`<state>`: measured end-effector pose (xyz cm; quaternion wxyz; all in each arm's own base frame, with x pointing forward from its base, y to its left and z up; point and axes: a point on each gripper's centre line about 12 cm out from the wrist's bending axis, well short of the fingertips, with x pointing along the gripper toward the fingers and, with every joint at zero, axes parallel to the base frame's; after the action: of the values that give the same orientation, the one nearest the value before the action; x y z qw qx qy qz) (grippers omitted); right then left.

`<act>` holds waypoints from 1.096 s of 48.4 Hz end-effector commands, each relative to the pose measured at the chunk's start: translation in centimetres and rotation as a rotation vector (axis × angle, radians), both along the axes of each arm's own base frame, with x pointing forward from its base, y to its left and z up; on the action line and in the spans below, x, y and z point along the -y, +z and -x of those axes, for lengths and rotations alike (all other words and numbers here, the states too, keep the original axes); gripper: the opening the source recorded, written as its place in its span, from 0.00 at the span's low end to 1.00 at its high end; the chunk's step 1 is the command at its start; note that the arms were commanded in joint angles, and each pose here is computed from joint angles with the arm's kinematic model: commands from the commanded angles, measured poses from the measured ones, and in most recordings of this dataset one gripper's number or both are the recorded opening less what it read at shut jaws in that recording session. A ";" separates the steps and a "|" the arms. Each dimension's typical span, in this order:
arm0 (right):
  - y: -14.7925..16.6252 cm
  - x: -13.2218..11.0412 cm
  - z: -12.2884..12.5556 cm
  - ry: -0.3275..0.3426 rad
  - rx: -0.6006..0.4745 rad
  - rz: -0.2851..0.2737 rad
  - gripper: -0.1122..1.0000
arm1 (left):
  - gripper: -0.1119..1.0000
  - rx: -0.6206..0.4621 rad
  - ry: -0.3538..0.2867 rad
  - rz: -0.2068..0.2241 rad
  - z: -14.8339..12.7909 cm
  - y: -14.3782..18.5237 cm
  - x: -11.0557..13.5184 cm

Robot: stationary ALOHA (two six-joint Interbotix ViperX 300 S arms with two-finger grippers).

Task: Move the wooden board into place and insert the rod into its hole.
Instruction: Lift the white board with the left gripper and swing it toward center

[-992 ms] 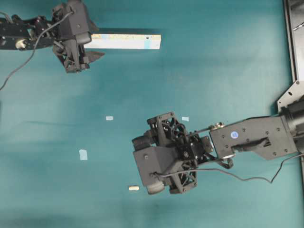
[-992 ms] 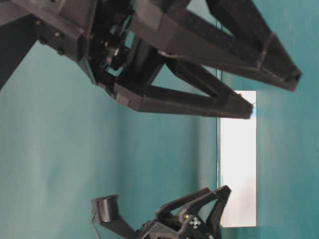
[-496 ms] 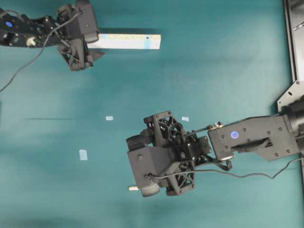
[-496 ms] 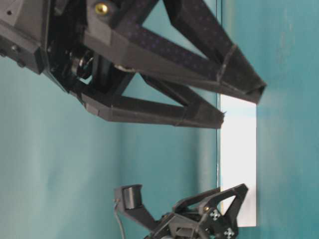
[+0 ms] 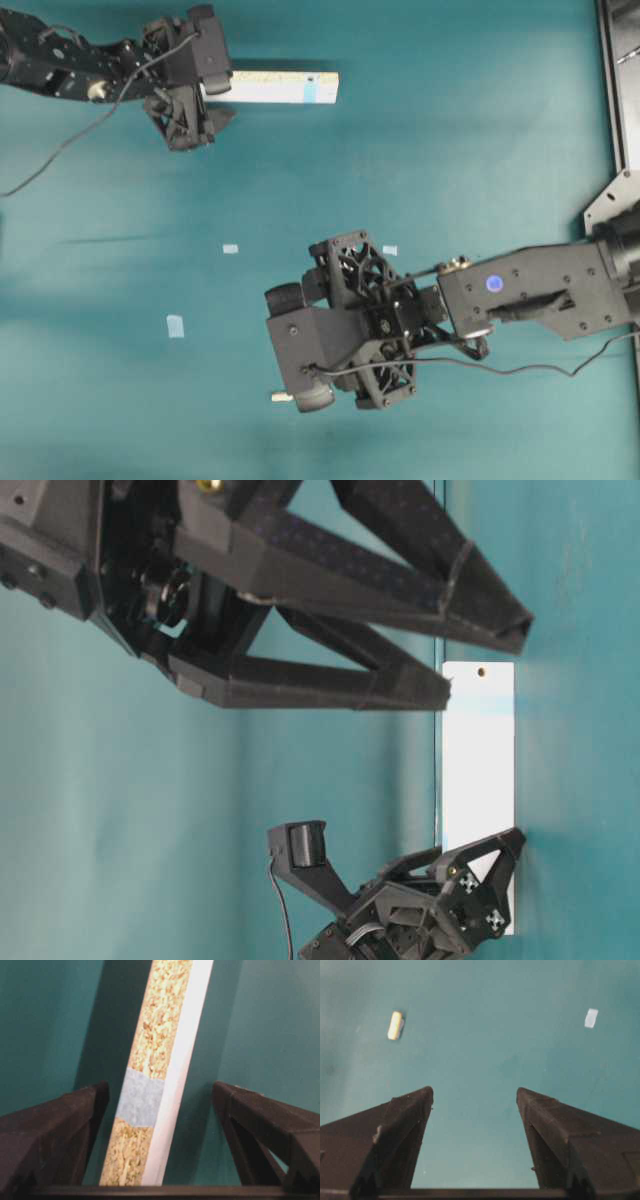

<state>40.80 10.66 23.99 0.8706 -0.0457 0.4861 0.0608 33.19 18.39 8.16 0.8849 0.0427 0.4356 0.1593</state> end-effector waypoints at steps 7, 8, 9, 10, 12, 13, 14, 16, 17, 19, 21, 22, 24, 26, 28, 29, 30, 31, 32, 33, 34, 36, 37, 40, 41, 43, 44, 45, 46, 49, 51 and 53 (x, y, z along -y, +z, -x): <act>2.1 -0.1 -0.1 0.001 0.047 -0.014 0.79 | 0.67 0.000 0.001 -0.003 0.0 -0.1 -0.2; 2.1 -0.2 -0.1 0.000 0.047 -0.016 0.80 | 0.62 0.001 0.001 -0.004 0.0 0.0 -0.2; 2.1 -0.2 -0.1 0.000 0.047 -0.016 0.80 | 0.57 0.001 0.003 -0.004 0.0 0.0 -0.2; 2.1 -0.1 0.0 0.001 0.046 -0.014 0.79 | 0.52 0.002 0.003 -0.006 0.1 0.0 -0.3; 2.1 -0.1 0.0 0.000 0.044 -0.013 0.79 | 0.44 0.001 0.007 -0.007 0.2 0.0 -0.5; 2.2 -0.1 0.0 0.000 0.042 -0.014 0.79 | 0.44 0.001 0.008 -0.007 0.2 -0.1 -0.5; 2.2 -0.1 0.0 0.000 0.041 -0.012 0.79 | 0.43 0.001 0.011 -0.007 0.3 -0.1 -0.6; 2.1 -0.1 0.1 -0.001 0.036 -0.010 0.79 | 0.42 0.003 0.020 -0.007 0.4 0.0 -0.8; 2.1 -0.1 0.1 -0.001 0.034 -0.011 0.79 | 0.42 0.006 0.023 -0.008 0.4 0.0 -1.0; 2.1 -0.1 0.1 -0.002 0.028 -0.008 0.79 | 0.42 0.006 0.029 -0.008 0.6 0.0 -1.2; 2.1 0.0 0.2 -0.003 0.023 -0.006 0.79 | 0.42 0.008 0.034 -0.010 0.6 0.2 -1.3; 2.2 0.0 0.2 -0.003 0.021 -0.006 0.79 | 0.42 0.011 0.036 -0.012 0.6 0.2 -1.4; 2.2 0.0 0.2 -0.004 0.017 -0.004 0.79 | 0.42 0.014 0.036 -0.015 0.6 0.4 -1.5; 2.3 0.0 0.2 -0.004 0.015 -0.004 0.79 | 0.42 0.020 0.037 -0.018 0.5 0.6 -1.6; 2.3 0.0 0.2 -0.005 0.013 -0.003 0.79 | 0.42 0.026 0.037 -0.022 0.4 0.9 -1.6; 2.4 0.0 0.2 -0.005 0.013 -0.003 0.79 | 0.42 0.035 0.040 -0.025 0.4 1.2 -1.8; 2.5 0.0 0.2 -0.006 0.011 -0.002 0.79 | 0.42 0.039 0.041 -0.027 0.3 1.4 -1.8; 2.5 0.0 0.2 -0.006 0.010 -0.002 0.79 | 0.42 0.046 0.041 -0.031 0.3 1.8 -1.8; 2.5 0.0 0.2 -0.007 0.005 0.000 0.79 | 0.42 0.050 0.040 -0.033 0.2 2.0 -1.8; 2.6 0.1 0.2 -0.009 0.007 -0.001 0.79 | 0.40 0.058 0.042 -0.035 0.2 2.3 -1.8; 2.7 0.1 0.2 -0.008 0.004 0.001 0.79 | 0.36 0.065 0.047 -0.035 0.2 2.6 -1.9; 3.0 0.1 0.1 -0.011 0.004 0.002 0.79 | 0.31 0.080 0.048 -0.040 0.1 3.3 -1.8; 3.2 0.1 0.1 -0.012 0.005 0.003 0.79 | 0.29 0.085 0.050 -0.043 0.1 3.6 -1.9; 3.8 0.3 0.0 -0.017 0.000 0.004 0.79 | 0.29 0.094 0.051 -0.043 0.2 4.4 -1.8; 4.0 0.3 0.0 -0.019 -0.001 0.005 0.79 | 0.29 0.095 0.051 -0.041 0.2 4.6 -1.7; 4.5 0.5 -0.1 -0.024 -0.001 0.005 0.79 | 0.29 0.092 0.052 -0.034 0.3 5.0 -1.5; 4.8 0.6 -0.1 -0.027 0.000 0.007 0.79 | 0.29 0.089 0.052 -0.030 0.4 5.1 -1.4; 5.0 0.6 -0.1 -0.030 -0.002 0.007 0.79 | 0.29 0.088 0.053 -0.026 0.4 5.3 -1.3; 5.2 0.7 -0.1 -0.033 -0.004 0.008 0.79 | 0.29 0.086 0.052 -0.023 0.5 5.4 -1.2; 6.0 0.8 -0.1 -0.038 -0.009 0.013 0.79 | 0.29 0.081 0.051 -0.010 0.5 5.8 -0.8; 6.5 0.9 -0.1 -0.042 -0.013 0.016 0.79 | 0.29 0.082 0.046 -0.001 0.4 6.1 -0.3; 7.1 1.0 0.0 -0.045 -0.015 0.018 0.79 | 0.29 0.085 0.044 0.007 0.3 6.4 0.0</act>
<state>41.06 10.01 27.76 0.8518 -0.0481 0.5203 0.0390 32.16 18.89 12.33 0.8880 0.0213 0.4232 0.1789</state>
